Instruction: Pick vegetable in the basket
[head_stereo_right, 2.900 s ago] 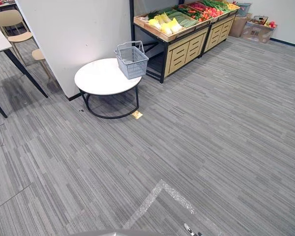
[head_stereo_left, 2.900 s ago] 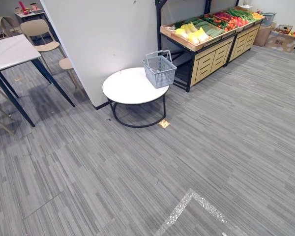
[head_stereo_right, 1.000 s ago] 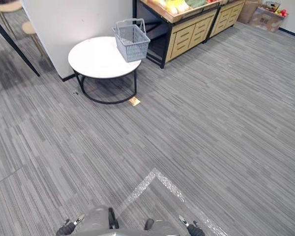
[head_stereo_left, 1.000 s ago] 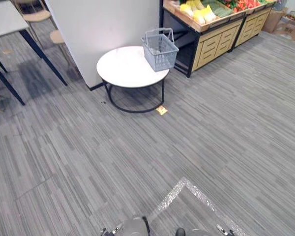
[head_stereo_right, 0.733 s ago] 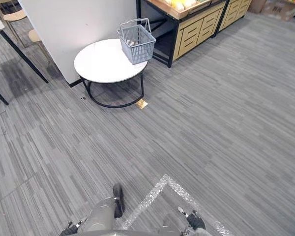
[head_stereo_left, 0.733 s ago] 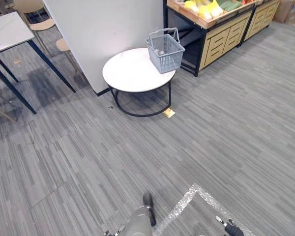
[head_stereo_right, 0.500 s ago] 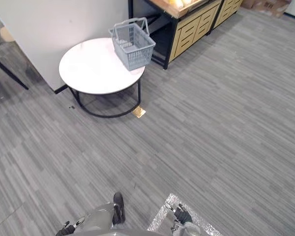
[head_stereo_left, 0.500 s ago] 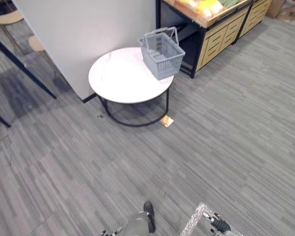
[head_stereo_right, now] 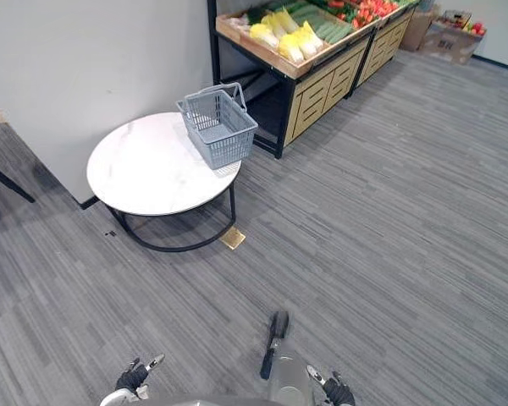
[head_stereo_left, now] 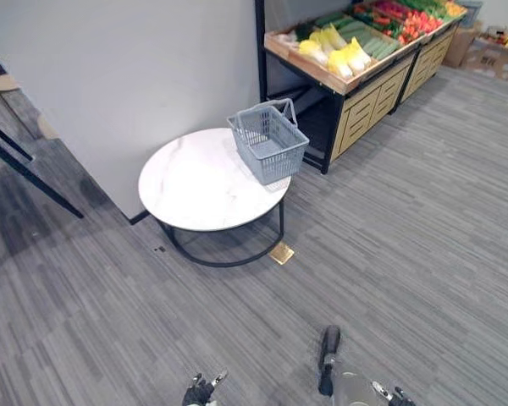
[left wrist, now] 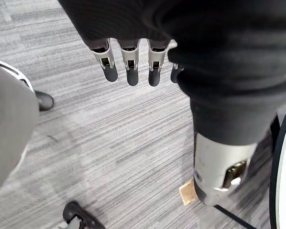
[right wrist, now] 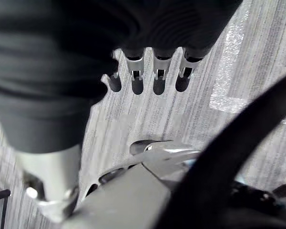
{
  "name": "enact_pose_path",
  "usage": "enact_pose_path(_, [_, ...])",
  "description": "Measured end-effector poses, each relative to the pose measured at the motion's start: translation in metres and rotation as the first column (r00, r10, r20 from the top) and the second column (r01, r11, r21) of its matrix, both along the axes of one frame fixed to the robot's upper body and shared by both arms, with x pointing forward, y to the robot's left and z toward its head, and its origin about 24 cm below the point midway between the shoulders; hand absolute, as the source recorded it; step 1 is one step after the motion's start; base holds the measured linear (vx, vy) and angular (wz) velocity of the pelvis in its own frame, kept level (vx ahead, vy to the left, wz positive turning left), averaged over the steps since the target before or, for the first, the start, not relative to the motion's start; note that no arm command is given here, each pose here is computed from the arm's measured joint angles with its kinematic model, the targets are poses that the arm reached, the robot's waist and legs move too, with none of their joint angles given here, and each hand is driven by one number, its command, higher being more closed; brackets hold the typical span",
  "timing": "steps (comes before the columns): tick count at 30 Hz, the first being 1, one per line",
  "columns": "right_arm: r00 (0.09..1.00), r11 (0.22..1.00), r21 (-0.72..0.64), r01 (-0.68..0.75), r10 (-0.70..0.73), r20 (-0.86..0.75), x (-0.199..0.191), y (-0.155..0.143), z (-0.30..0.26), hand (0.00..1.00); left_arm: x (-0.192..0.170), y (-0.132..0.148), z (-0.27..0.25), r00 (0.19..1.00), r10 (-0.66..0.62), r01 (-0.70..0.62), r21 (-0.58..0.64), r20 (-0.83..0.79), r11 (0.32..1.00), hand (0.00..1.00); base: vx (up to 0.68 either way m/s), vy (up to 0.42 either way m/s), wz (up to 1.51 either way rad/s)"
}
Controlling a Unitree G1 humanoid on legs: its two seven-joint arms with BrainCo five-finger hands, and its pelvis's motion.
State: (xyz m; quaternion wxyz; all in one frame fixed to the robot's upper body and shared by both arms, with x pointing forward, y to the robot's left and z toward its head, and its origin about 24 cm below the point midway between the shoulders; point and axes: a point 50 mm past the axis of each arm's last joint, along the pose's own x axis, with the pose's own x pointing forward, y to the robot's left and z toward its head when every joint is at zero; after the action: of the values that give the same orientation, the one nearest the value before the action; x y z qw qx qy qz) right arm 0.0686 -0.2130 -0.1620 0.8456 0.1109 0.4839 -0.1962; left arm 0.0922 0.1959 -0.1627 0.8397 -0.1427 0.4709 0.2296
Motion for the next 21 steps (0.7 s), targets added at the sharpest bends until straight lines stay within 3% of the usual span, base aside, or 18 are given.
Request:
enact_pose_path(4, [1.000,0.999,-0.036,0.000,0.000,0.018,0.004,-0.013,0.004,0.00,0.006,-0.020,0.000,0.999,0.033,-0.031,-0.060,0.030,0.998,0.00,0.77,-0.392,0.37])
enact_pose_path(10, [1.000,0.999,-0.039,-0.022,0.022,0.020,0.009,-0.016,0.005,0.00,0.009,-0.007,0.002,0.996,0.068,-0.067,-0.039,0.050,0.997,0.00,0.62,-0.232,0.20])
enact_pose_path(19, [0.986,0.989,-0.027,-0.142,0.144,0.088,0.037,0.006,0.010,0.00,0.004,-0.004,0.003,0.996,0.072,-0.071,-0.025,0.059,0.997,0.00,0.46,0.088,0.21])
enact_pose_path(21, [0.974,0.979,-0.016,-0.203,0.203,0.104,0.048,0.017,0.010,0.00,0.003,0.009,0.005,0.996,0.070,-0.070,0.007,0.064,0.997,0.00,0.51,0.210,0.21])
